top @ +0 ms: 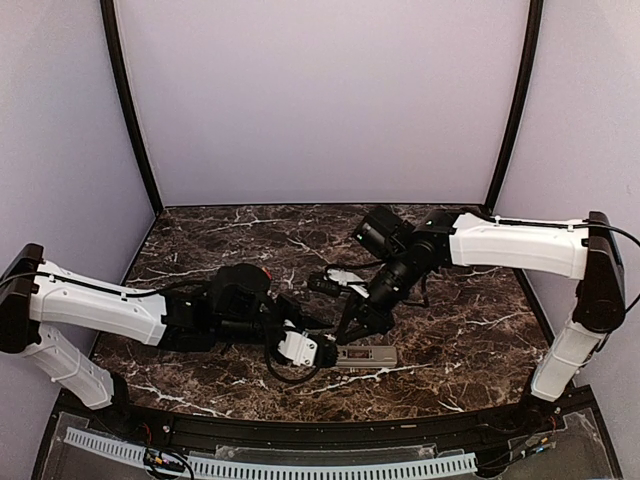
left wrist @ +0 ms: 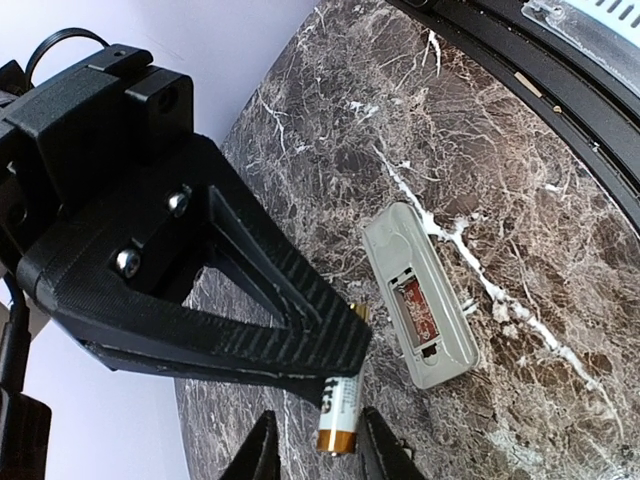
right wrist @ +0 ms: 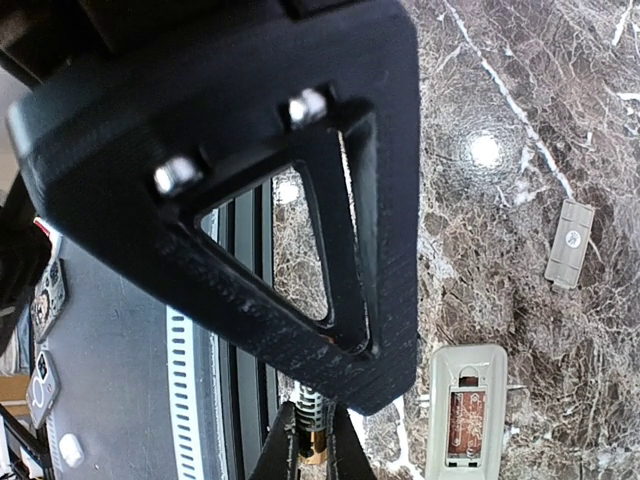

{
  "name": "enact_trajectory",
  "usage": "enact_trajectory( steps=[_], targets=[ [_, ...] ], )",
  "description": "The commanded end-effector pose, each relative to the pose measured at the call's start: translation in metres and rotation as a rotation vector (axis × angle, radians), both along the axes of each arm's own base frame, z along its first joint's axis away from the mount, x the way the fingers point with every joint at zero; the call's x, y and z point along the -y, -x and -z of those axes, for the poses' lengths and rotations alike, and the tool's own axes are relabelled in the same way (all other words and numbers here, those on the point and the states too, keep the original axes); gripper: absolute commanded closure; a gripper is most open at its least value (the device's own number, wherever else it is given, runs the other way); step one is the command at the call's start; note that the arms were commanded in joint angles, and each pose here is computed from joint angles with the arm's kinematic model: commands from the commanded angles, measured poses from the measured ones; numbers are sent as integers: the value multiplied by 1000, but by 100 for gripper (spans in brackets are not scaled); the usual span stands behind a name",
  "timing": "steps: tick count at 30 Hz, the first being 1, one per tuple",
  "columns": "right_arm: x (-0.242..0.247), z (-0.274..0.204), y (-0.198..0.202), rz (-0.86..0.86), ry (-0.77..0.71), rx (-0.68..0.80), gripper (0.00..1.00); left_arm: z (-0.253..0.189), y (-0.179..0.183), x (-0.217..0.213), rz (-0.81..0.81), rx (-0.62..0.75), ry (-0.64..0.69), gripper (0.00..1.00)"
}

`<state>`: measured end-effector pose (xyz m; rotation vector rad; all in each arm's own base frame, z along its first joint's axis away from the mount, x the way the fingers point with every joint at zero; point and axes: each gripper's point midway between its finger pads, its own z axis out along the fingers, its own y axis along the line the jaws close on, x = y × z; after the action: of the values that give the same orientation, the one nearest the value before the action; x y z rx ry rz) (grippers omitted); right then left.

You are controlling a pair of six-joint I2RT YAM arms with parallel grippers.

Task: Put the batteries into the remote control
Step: Pass from the right arm to the left

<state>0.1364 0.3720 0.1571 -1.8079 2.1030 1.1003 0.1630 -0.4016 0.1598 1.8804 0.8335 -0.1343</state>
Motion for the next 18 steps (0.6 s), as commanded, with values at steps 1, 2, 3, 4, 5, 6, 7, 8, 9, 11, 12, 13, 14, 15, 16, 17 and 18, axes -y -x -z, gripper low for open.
enact_trajectory(
  steps=[1, 2, 3, 4, 5, 6, 7, 8, 9, 11, 12, 13, 14, 15, 16, 17, 18],
  targets=[
    [-7, -5, 1, -20, -12, 12, 100, -2, 4, 4, 19, -9, -11, 78],
    [-7, -5, 1, -19, -12, 12, 100, -1, 4, 4, 18, -11, -13, 79],
    [-7, -4, 0, -19, -11, 12, 100, 0, 4, 4, 18, -11, -15, 82],
    [-7, -4, 0, -19, -11, 13, 100, 1, 4, 4, 17, -12, -19, 84],
    [-7, -4, 0, -20, -10, 13, 100, 2, 4, 4, 16, -13, -20, 87],
    [-7, -3, 0, -20, -9, 12, 100, 2, 4, 4, 14, -16, -21, 88],
    [-7, -3, 0, -21, -9, 14, 100, 2, 4, 4, 13, -17, -21, 92],
    [-7, -3, 0, -21, -8, 15, 100, 2, 4, 4, 12, -19, -20, 95],
    [-7, -2, -1, -21, -8, 17, 100, 2, 4, 4, 12, -21, -19, 97],
    [-7, -1, -1, -20, -5, 22, 100, 1, 4, 3, 7, -27, -14, 100],
    [-7, 0, -2, -19, -2, 24, 100, 1, 4, 3, 2, -33, -12, 100],
    [-7, 0, -2, -19, -1, 29, 100, 1, 4, 3, -1, -38, -11, 100],
    [-7, 1, -3, -18, -1, 32, 100, 1, 4, 3, -6, -45, -9, 100],
    [-7, 2, -4, -16, -1, 36, 100, 2, 5, 2, -8, -50, -8, 100],
    [-7, 3, -5, -12, 0, 45, 100, 2, 5, 2, -16, -61, -5, 100],
    [-7, 4, -8, -2, 4, 56, 100, 3, 4, 2, -23, -68, -6, 100],
    [-7, 4, -11, 12, 7, 73, 92, 2, 2, 2, -46, -80, 0, 100]
  ],
)
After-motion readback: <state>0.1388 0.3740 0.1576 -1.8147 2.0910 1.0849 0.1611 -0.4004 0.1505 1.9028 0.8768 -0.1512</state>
